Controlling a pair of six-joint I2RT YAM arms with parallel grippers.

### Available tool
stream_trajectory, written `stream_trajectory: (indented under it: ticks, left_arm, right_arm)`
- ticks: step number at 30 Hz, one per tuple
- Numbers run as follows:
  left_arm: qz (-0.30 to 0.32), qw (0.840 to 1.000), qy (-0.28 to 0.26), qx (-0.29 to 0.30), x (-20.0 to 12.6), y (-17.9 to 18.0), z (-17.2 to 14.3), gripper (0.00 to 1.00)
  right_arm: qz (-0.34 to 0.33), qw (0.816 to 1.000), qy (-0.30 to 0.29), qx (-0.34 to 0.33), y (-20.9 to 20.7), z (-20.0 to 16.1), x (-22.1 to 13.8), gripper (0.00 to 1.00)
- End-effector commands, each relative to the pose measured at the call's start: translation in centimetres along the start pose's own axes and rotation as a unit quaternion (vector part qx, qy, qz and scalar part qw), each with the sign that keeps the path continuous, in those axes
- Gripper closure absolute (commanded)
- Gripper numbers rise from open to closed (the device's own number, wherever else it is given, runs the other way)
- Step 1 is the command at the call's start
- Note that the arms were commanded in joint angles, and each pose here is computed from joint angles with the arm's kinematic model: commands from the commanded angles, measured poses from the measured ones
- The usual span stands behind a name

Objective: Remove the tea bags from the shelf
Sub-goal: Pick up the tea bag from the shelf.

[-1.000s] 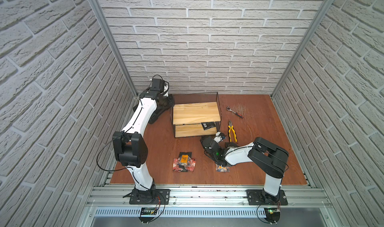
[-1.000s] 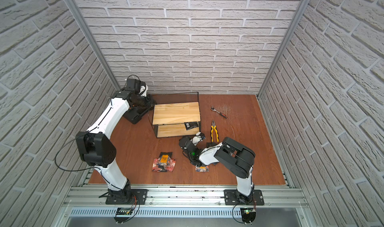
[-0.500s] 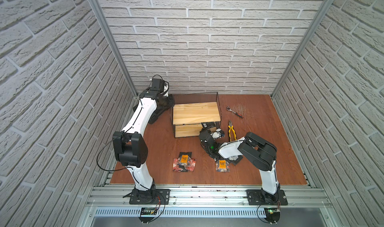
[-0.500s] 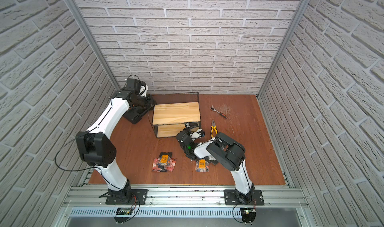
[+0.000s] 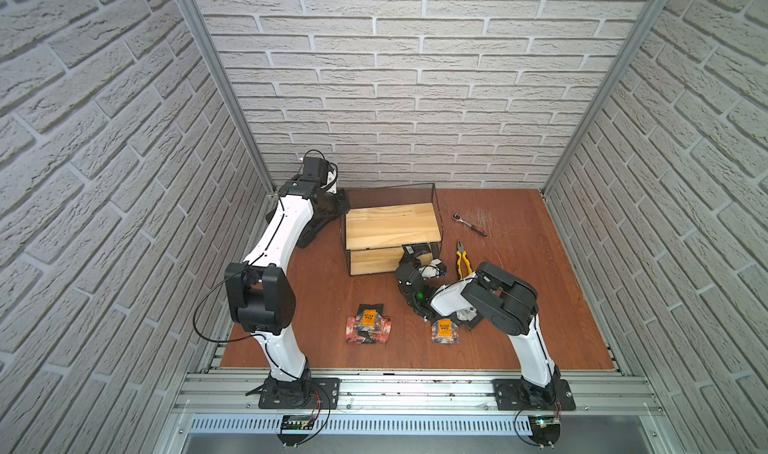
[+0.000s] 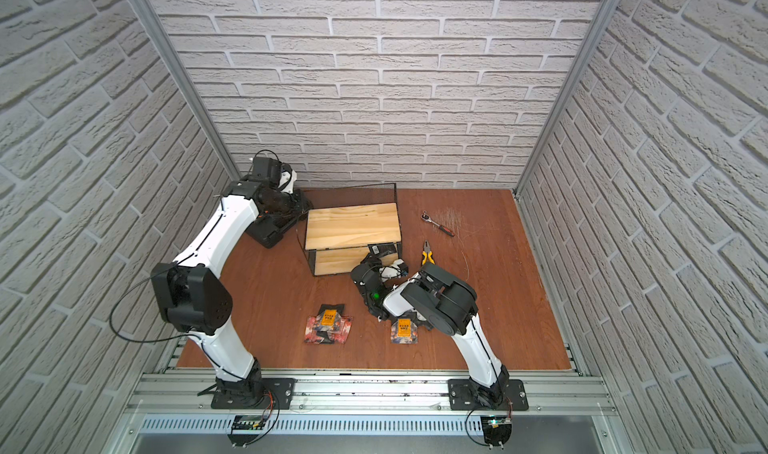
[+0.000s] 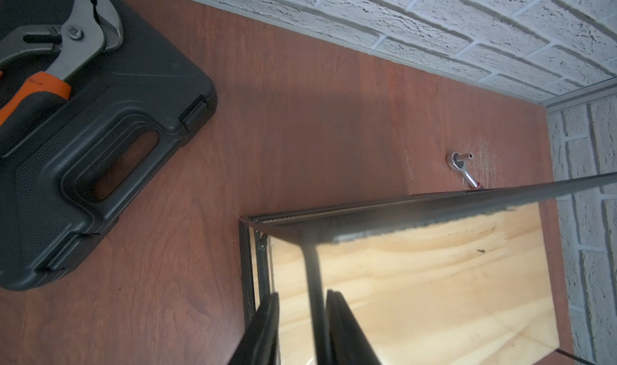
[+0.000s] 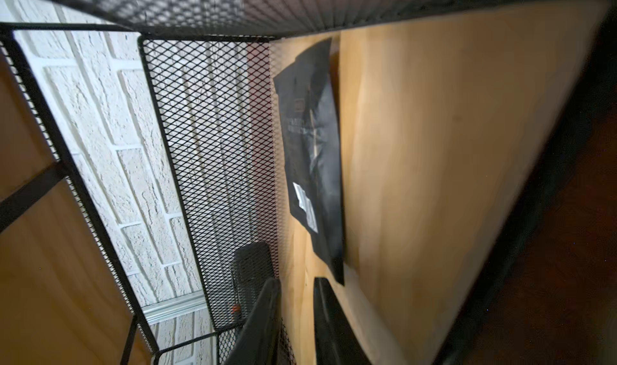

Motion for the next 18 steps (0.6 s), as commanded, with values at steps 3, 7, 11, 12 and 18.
stream_trajectory:
  ticks: [3,7,11,12,18]
  left_arm:
    - [0.029,0.998,0.054,-0.002,1.3,1.8,-1.9,0.71]
    - [0.029,0.998,0.053,-0.001,1.3,1.8,-1.8,0.71]
    - [0.029,0.998,0.054,0.000,1.3,1.9,-1.8,0.71]
    - [0.030,0.998,0.054,0.000,1.2,1.9,-1.8,0.71]
    - [0.029,0.998,0.057,0.001,1.3,2.0,-2.0,0.71]
  right_arm:
    - [0.056,0.998,-0.027,0.029,2.9,0.5,0.5,0.76]
    - [0.050,0.997,-0.040,0.033,2.9,0.8,0.8,0.75]
    - [0.044,0.996,-0.066,0.047,2.3,1.6,1.3,0.75]
    - [0.043,0.995,-0.071,0.049,2.2,1.8,1.4,0.74]
    - [0.029,0.993,-0.098,0.062,1.8,2.7,2.1,0.65]
Point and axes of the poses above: each gripper's point midway between its finger pads, its own x axis out along the fingers, its own y axis along the line the jaws close on, z = x × y, the point moved 4 cm from there along -x, back along the fingers, and after that the axes turned 3 degrees about -x, right-handed, at the moved point
